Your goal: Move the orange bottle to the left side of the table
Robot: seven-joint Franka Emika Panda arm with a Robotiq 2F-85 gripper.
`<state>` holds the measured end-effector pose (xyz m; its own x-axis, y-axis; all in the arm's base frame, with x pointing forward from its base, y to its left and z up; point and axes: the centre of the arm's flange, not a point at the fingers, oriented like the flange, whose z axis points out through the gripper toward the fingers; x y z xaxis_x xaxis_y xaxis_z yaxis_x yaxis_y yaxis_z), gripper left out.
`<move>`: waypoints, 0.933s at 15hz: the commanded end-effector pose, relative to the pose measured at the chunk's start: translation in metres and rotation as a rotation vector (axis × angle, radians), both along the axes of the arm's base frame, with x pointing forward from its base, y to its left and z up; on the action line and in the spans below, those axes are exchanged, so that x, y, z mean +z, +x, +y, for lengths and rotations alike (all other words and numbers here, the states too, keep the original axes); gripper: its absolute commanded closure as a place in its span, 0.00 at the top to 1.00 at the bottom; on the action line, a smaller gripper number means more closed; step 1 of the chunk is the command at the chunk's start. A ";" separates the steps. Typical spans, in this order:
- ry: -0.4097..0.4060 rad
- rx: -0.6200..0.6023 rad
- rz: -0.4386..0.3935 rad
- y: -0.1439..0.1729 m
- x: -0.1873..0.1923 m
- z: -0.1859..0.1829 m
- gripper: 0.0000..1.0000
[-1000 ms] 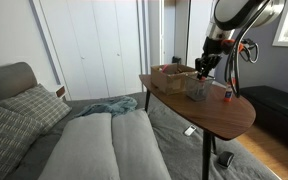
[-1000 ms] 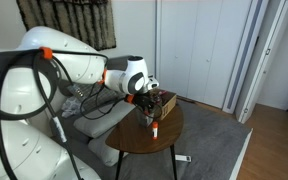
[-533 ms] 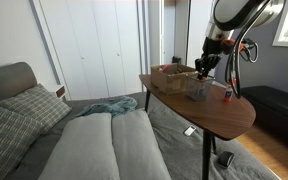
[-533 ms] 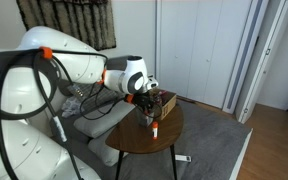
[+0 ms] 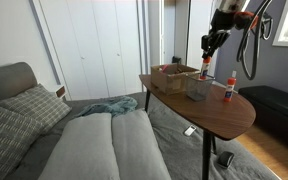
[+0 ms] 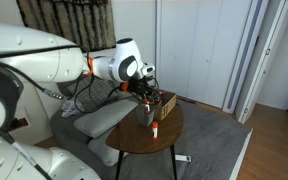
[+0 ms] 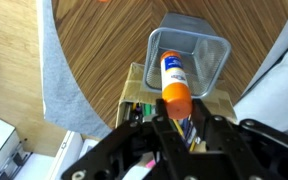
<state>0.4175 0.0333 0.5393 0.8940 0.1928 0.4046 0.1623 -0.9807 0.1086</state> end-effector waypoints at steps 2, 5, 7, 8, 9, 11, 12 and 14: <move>-0.015 0.006 -0.048 -0.047 0.052 -0.009 0.07; -0.017 0.047 0.013 -0.066 0.055 -0.008 0.07; -0.036 0.092 0.072 -0.076 0.044 -0.003 0.07; -0.038 0.116 0.094 -0.079 0.037 -0.001 0.07; -0.025 0.144 0.108 -0.081 0.029 0.003 0.07; -0.003 0.205 0.136 -0.084 0.008 0.016 0.07; 0.002 0.238 0.149 -0.086 -0.004 0.022 0.07; 0.004 0.289 0.170 -0.088 -0.029 0.032 0.07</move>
<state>0.3418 0.0562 0.5399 0.8873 0.3854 0.2534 0.3764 -0.9225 0.0850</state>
